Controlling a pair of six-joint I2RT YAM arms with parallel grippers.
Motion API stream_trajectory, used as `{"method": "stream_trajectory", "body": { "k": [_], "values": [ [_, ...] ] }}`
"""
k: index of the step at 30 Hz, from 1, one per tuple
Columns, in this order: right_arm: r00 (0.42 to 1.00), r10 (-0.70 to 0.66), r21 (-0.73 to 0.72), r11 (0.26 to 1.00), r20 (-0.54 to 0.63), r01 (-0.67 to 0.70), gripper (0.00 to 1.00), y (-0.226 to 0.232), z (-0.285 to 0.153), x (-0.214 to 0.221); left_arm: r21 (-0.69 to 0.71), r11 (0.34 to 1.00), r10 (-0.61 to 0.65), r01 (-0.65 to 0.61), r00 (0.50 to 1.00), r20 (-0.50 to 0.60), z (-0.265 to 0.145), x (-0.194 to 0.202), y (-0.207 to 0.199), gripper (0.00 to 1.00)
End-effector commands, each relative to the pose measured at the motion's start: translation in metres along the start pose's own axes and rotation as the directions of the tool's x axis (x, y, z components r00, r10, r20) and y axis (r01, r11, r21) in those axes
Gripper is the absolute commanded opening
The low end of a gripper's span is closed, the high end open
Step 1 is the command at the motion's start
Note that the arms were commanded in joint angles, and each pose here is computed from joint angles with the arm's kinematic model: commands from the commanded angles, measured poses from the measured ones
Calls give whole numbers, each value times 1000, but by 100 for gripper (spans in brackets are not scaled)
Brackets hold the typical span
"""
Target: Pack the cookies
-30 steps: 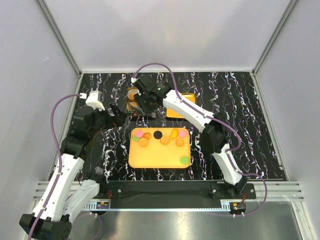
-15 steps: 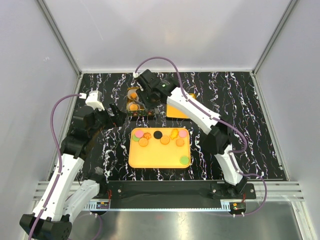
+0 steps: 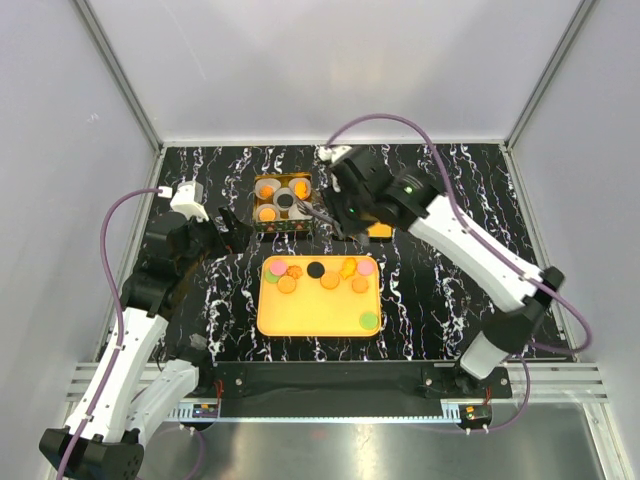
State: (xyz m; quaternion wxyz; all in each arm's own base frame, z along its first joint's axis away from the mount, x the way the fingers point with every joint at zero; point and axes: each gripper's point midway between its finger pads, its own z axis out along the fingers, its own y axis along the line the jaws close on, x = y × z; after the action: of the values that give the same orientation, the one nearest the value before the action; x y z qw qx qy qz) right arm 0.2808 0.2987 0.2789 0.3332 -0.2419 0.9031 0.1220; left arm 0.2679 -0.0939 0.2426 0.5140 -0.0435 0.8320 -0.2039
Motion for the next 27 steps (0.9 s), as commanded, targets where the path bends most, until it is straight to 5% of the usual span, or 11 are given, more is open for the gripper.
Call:
{"method": "stream_trajectory", "body": {
  "k": [1, 9, 27],
  "values": [
    [997, 34, 0, 999, -70, -34, 48, -10, -24, 44, 33, 999, 4, -6, 999, 51, 0, -12, -6, 99],
    [968, 52, -45, 997, -244, -65, 51, -9, -20, 120, 33, 999, 1, -3, 999, 51, 0, -12, -6, 99],
    [949, 22, -82, 995, -313, -50, 50, 2, 8, 139, 18, 1000, 3, -4, 999, 39, 4, -10, -3, 99]
  ]
}}
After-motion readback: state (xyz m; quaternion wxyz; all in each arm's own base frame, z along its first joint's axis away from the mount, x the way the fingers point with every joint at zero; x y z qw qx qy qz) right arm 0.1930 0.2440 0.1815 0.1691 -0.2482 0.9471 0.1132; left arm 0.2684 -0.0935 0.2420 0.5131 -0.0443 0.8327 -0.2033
